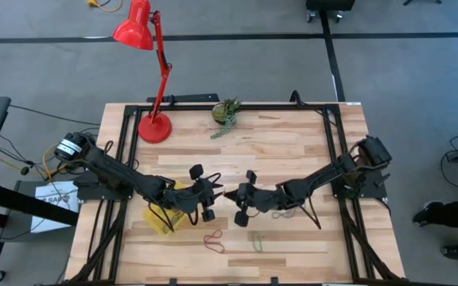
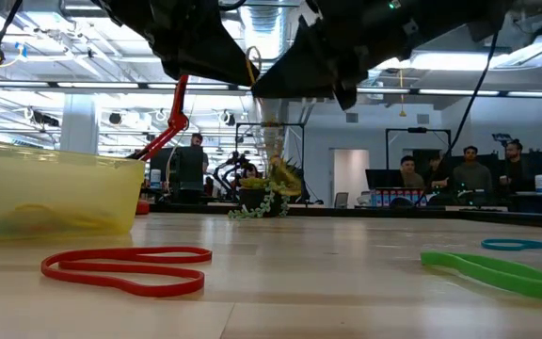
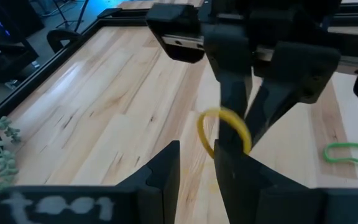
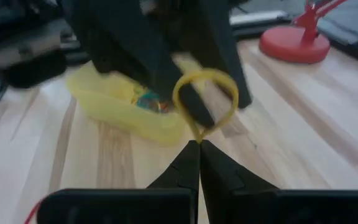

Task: Pick and place items into bin
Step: Put the yellow rubber band into the yellow bin

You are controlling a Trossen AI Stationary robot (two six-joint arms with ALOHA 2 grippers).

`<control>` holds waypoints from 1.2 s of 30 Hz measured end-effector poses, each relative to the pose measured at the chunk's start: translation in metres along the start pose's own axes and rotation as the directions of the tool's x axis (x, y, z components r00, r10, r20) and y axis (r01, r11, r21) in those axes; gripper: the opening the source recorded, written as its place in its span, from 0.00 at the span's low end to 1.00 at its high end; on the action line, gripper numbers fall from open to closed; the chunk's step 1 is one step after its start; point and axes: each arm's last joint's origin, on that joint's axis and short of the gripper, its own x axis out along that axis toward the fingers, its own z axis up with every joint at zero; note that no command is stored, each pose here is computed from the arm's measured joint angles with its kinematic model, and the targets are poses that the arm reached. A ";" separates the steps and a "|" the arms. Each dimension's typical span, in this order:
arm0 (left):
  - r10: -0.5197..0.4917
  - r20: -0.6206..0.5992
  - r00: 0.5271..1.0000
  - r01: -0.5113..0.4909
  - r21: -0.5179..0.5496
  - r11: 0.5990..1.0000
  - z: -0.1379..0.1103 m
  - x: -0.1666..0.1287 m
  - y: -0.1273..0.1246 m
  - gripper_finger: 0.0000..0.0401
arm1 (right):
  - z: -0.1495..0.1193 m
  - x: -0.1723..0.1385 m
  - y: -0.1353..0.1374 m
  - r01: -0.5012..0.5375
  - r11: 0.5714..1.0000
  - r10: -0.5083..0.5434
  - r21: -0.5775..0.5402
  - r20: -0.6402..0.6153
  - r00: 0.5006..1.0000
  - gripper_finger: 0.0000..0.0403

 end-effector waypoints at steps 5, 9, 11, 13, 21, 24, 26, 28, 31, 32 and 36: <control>-0.002 0.000 1.000 0.002 -0.001 1.000 0.000 0.000 0.000 0.22 | -0.001 0.000 0.000 0.004 1.000 -0.004 -0.011 -0.009 1.000 0.00; -0.002 -0.001 1.000 0.002 -0.004 1.000 0.000 0.000 0.000 0.22 | 0.001 0.000 0.000 -0.002 1.000 0.002 -0.018 0.008 1.000 0.00; -0.002 0.000 1.000 0.002 -0.005 1.000 0.000 0.000 0.000 0.22 | 0.003 0.000 0.000 -0.005 1.000 0.006 -0.028 0.023 1.000 0.00; -0.002 0.000 1.000 0.002 -0.005 1.000 0.000 0.000 0.000 0.22 | 0.003 0.001 -0.001 -0.002 1.000 0.003 -0.028 0.025 1.000 0.00; 0.016 0.004 1.000 -0.016 -0.005 1.000 0.000 0.000 0.001 0.22 | 0.007 0.005 -0.005 -0.134 0.990 0.135 -0.044 0.018 0.991 0.00; 0.018 0.004 1.000 -0.018 -0.005 1.000 0.000 0.000 0.001 0.22 | 0.009 0.005 -0.005 -0.163 0.985 0.165 -0.055 0.031 0.986 0.00; 0.018 0.004 1.000 -0.018 -0.005 1.000 0.000 0.000 0.001 0.22 | 0.008 0.005 -0.004 -0.163 0.985 0.165 -0.057 0.027 0.986 0.00; 0.018 0.004 1.000 -0.018 -0.005 1.000 0.000 0.000 0.001 0.22 | 0.008 0.004 -0.003 -0.166 0.984 0.167 -0.060 0.023 0.986 0.00; 0.018 0.004 1.000 -0.018 -0.005 1.000 0.000 0.000 0.001 0.22 | 0.007 0.004 -0.003 -0.165 0.984 0.167 -0.061 0.019 0.986 0.00; 0.018 0.005 1.000 -0.018 -0.005 1.000 0.000 0.000 0.001 0.22 | 0.007 0.004 -0.003 -0.165 0.984 0.167 -0.061 0.018 0.986 0.00; 0.018 0.005 1.000 -0.018 -0.004 1.000 0.000 0.000 0.001 0.22 | 0.007 0.005 -0.005 -0.162 0.985 0.163 -0.060 0.018 0.986 0.00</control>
